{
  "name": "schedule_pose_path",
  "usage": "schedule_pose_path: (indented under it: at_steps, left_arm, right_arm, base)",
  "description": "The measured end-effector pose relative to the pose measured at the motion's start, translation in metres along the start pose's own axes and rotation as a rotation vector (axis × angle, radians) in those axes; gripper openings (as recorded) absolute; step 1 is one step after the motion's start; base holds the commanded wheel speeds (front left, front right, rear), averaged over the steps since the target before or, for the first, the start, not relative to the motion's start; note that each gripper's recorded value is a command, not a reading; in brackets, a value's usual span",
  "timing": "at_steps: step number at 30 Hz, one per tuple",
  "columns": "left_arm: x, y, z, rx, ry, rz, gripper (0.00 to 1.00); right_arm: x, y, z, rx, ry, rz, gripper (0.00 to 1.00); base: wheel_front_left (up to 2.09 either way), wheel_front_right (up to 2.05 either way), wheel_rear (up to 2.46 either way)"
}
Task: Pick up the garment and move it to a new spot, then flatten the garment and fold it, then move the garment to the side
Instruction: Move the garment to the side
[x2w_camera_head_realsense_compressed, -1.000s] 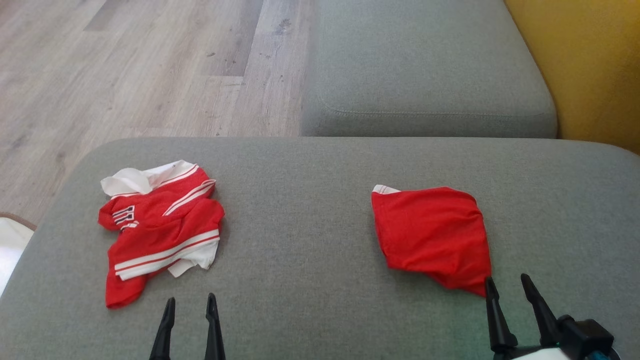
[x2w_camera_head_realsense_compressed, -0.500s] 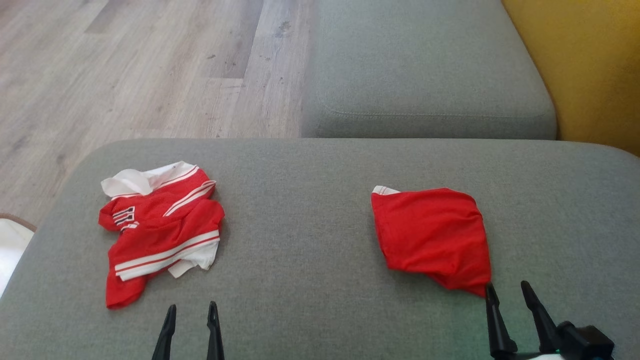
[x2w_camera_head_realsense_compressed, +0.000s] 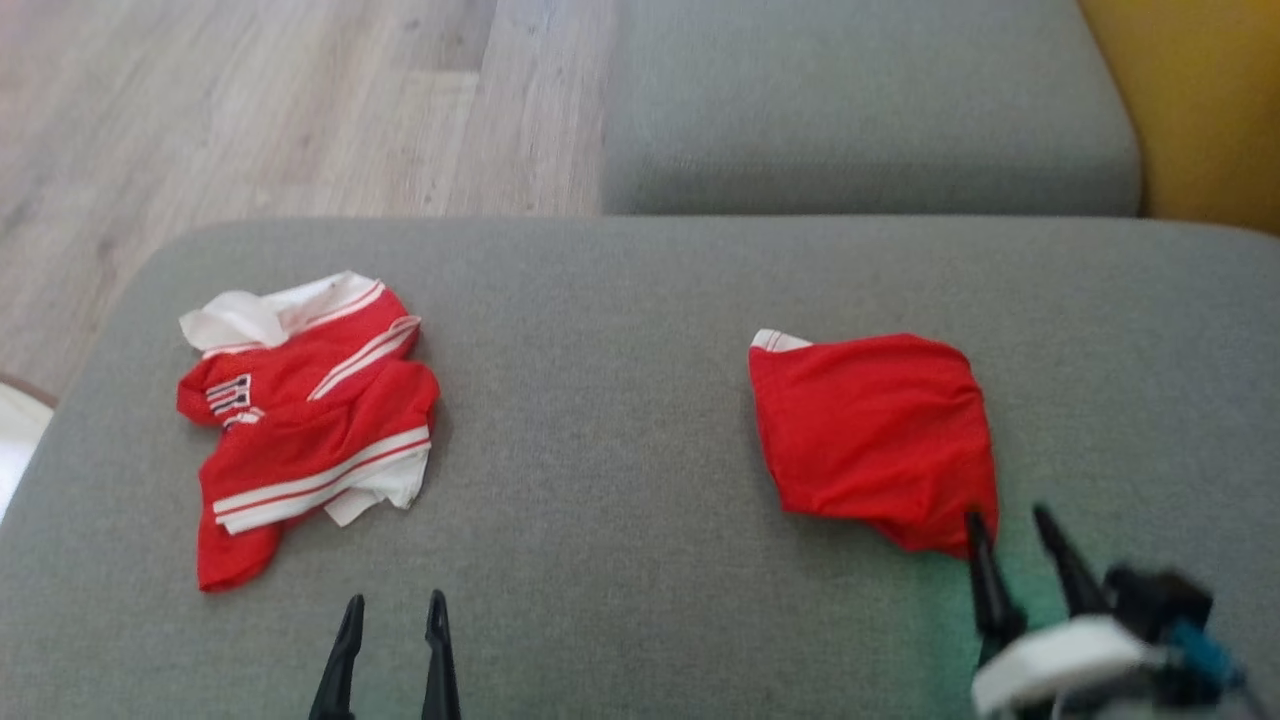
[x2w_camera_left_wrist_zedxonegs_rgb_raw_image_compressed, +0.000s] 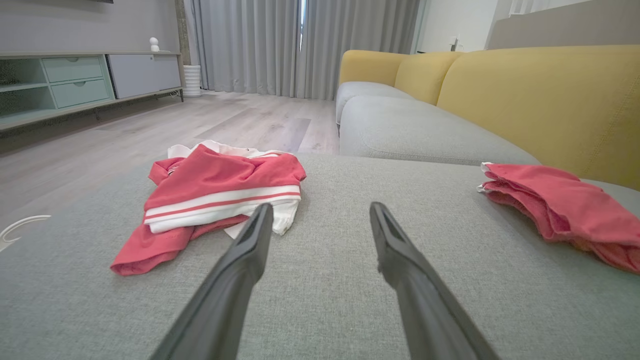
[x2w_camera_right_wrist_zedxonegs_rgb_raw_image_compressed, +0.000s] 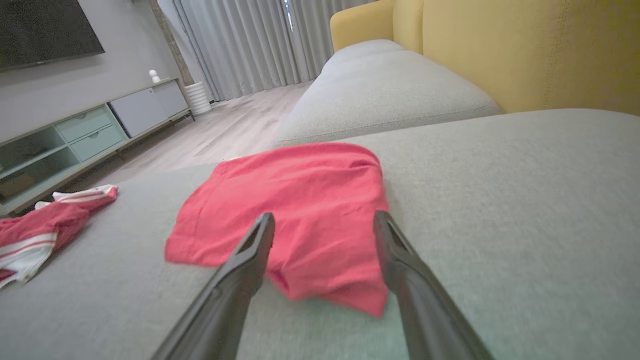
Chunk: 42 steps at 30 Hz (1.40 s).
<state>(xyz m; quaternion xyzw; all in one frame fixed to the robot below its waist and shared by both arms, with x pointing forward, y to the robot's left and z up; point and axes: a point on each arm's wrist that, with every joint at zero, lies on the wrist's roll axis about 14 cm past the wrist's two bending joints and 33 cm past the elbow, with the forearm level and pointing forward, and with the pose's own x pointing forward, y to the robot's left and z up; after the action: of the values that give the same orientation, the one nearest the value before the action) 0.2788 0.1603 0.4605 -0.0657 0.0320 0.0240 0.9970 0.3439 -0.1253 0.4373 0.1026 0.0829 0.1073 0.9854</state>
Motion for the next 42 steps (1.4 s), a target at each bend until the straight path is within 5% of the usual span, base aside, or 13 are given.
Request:
schedule_pose_path:
  at_steps: [10, 17, 18, 19, 21, 27, 42]
  left_arm:
    - [0.016, -0.006, -0.003, -0.001, 0.024, -0.020, 1.00]
    - [0.033, -0.011, -0.004, 0.000, 0.035, -0.031, 1.00]
    - [0.036, -0.010, -0.006, -0.006, 0.043, -0.028, 1.00]
    - [0.037, -0.010, -0.007, -0.005, 0.046, -0.028, 1.00]
    - [0.038, -0.011, -0.009, -0.009, 0.054, -0.027, 1.00]
    - [0.048, -0.017, -0.016, -0.020, 0.079, -0.049, 1.00]
    - [0.123, -0.066, -0.029, -0.040, 0.094, -0.220, 1.00]
  right_arm:
    - [0.058, -0.031, -0.011, 0.131, 0.221, -0.062, 1.00]
    - [0.082, -0.056, -0.028, 0.108, 0.339, -0.111, 1.00]
    - [0.084, -0.053, -0.040, 0.118, 0.383, -0.107, 0.92]
    - [0.084, -0.051, -0.046, 0.127, 0.408, -0.103, 0.67]
    - [0.085, -0.045, -0.052, 0.146, 0.428, -0.093, 0.00]
    - [0.090, -0.063, -0.045, 0.079, 0.407, -0.099, 0.00]
    - [0.087, -0.250, 0.047, -0.386, 0.387, -0.398, 0.00]
  base:
    - [0.00, 0.00, 0.00]
    - [0.00, 0.00, 0.00]
    - [0.00, 0.00, 0.00]
    - [0.00, 0.00, 0.00]
    - [0.00, 0.00, 0.00]
    - [0.00, 0.00, 0.00]
    - [0.00, 0.00, 0.00]
